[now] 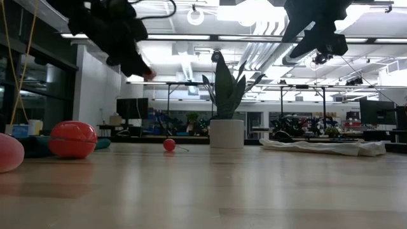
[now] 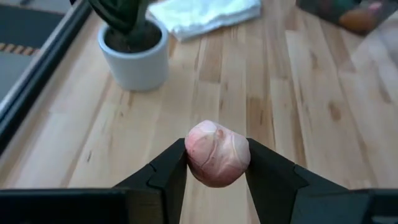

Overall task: Pick and placing Produce into tupperware
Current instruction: Put the top pink peach into the black bin

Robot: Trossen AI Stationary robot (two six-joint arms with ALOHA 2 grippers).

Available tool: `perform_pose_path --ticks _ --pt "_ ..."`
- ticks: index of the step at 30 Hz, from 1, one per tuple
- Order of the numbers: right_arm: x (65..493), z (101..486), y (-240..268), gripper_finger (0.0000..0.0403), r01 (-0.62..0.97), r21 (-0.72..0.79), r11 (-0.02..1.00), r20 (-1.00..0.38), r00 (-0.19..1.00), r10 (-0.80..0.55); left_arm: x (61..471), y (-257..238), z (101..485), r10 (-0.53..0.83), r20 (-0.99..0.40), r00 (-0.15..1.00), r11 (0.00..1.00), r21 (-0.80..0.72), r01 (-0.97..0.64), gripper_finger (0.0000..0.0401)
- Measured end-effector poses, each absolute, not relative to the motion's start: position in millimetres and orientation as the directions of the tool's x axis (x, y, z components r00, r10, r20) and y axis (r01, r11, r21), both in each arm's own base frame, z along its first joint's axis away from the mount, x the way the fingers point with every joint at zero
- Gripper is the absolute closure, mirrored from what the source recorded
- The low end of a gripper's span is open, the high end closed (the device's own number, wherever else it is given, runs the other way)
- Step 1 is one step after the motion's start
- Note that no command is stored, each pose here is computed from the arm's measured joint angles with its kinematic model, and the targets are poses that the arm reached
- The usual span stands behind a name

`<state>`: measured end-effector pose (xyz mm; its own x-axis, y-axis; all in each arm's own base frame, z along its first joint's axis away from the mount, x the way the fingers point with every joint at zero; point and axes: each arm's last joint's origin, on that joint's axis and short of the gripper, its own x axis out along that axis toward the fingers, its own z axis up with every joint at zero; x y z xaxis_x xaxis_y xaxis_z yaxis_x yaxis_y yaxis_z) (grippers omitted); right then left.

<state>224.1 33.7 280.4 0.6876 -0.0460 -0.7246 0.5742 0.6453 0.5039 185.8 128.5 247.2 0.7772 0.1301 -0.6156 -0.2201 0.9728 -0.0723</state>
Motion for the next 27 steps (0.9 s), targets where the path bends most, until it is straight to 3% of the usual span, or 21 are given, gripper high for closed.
perform_pose_path --ticks 27 --pt "224 280 34 0.0245 0.572 0.503 0.648 -0.724 0.688 -0.046 150 100 304 0.197 -0.346 0.917 0.962 -0.111 -0.249 0.0261"
